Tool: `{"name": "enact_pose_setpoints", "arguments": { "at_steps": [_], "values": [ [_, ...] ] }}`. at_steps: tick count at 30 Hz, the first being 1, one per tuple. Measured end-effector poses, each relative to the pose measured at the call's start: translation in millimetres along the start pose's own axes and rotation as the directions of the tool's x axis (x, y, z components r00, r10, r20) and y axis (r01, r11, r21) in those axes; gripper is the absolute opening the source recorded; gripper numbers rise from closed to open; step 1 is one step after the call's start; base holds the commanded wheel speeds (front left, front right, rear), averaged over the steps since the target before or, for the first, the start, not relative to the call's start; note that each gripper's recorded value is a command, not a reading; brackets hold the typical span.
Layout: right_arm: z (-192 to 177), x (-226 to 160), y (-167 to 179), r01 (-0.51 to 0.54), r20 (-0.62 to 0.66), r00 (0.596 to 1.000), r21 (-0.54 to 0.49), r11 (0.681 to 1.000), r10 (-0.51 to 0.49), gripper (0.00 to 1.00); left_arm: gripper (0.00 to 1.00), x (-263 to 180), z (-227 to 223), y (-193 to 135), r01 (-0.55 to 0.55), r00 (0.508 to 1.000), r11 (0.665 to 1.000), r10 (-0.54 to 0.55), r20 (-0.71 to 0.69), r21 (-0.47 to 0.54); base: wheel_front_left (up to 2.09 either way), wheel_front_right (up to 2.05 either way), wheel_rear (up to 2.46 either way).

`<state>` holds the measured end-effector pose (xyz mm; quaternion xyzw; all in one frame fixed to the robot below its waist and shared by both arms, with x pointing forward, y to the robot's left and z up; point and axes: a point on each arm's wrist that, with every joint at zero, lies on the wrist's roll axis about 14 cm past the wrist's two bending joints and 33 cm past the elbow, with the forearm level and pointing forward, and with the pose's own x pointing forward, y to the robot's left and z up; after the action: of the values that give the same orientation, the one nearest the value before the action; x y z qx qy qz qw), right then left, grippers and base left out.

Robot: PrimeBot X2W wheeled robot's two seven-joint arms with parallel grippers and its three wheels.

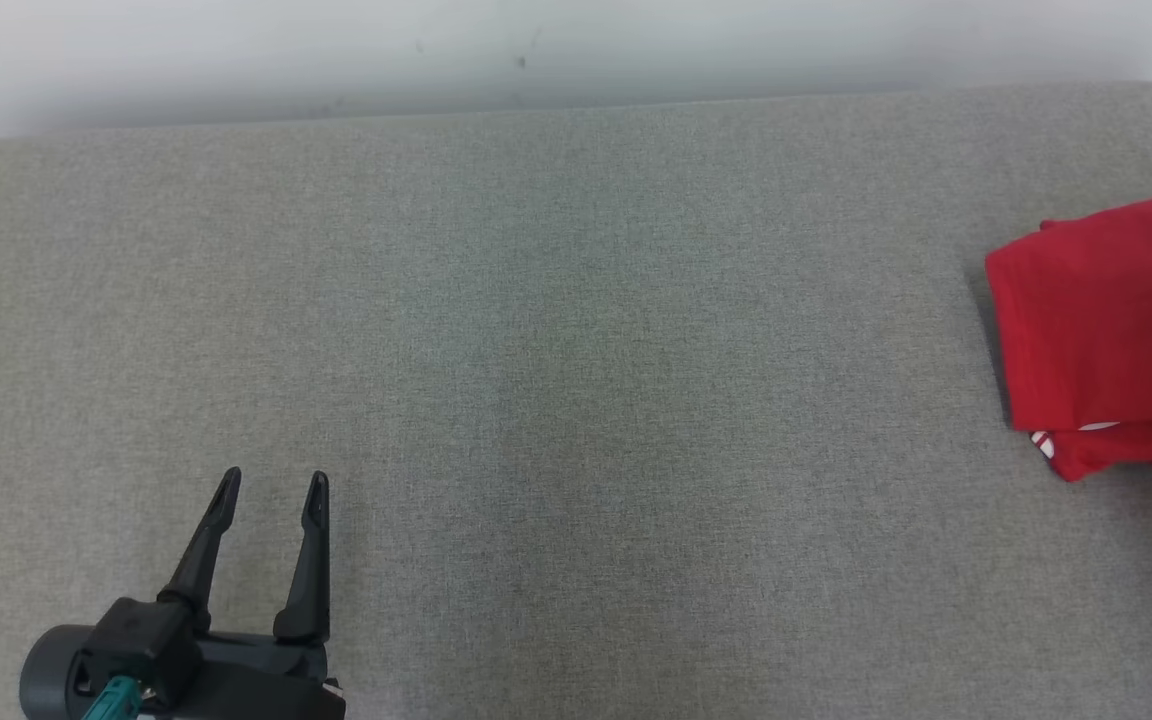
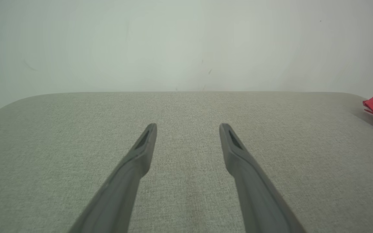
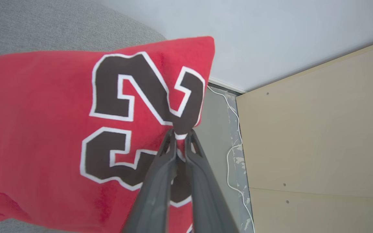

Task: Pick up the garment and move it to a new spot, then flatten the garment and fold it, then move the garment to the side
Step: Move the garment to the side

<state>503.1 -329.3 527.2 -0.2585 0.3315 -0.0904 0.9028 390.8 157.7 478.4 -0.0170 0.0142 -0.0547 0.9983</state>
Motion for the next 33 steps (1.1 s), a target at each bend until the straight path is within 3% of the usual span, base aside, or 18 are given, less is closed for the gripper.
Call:
{"name": "enact_pose_setpoints", "arguments": {
  "at_steps": [7, 9, 17, 22, 27, 33],
  "values": [
    [-17, 3, -6, 0.056, -0.015, 0.998, -0.030, 0.998, -0.056, 0.00, 1.00, 2, 1, -2, 0.012, 1.000, 1.000, -0.012, 0.002, 0.008, 0.00, 0.00, 0.00],
    [-16, 2, -7, 0.066, 0.004, 0.998, -0.035, 0.997, -0.066, 1.00, 1.00, 3, 2, -3, 0.018, 1.000, 1.000, -0.018, 0.003, 0.010, 0.00, 0.00, 0.00],
    [-6, 3, -8, 0.094, 0.101, 0.991, -0.032, 0.995, -0.090, 1.00, 1.00, 6, 1, -7, 0.034, 0.999, 0.999, -0.034, -0.005, 0.015, 0.00, 0.00, 0.00],
    [16, -1, 4, 0.054, 0.226, 0.972, 0.048, 0.997, -0.064, 1.00, 1.00, 7, 2, -6, 0.035, 0.999, 0.999, -0.035, -0.002, 0.018, 0.00, 0.00, 0.00],
    [62, -30, 48, -0.135, 0.458, 0.889, 0.208, 0.969, 0.025, 1.00, 1.00, 8, 12, -4, 0.028, 0.999, 0.999, -0.029, 0.030, 0.025, 0.00, 0.00, 0.00],
    [68, -65, 76, -0.294, 0.609, 0.793, 0.348, 0.890, 0.024, 1.00, 1.00, 5, 24, -4, 0.017, 0.998, 0.999, -0.019, 0.067, 0.027, 0.00, 0.00, 0.00]
  ]
}}
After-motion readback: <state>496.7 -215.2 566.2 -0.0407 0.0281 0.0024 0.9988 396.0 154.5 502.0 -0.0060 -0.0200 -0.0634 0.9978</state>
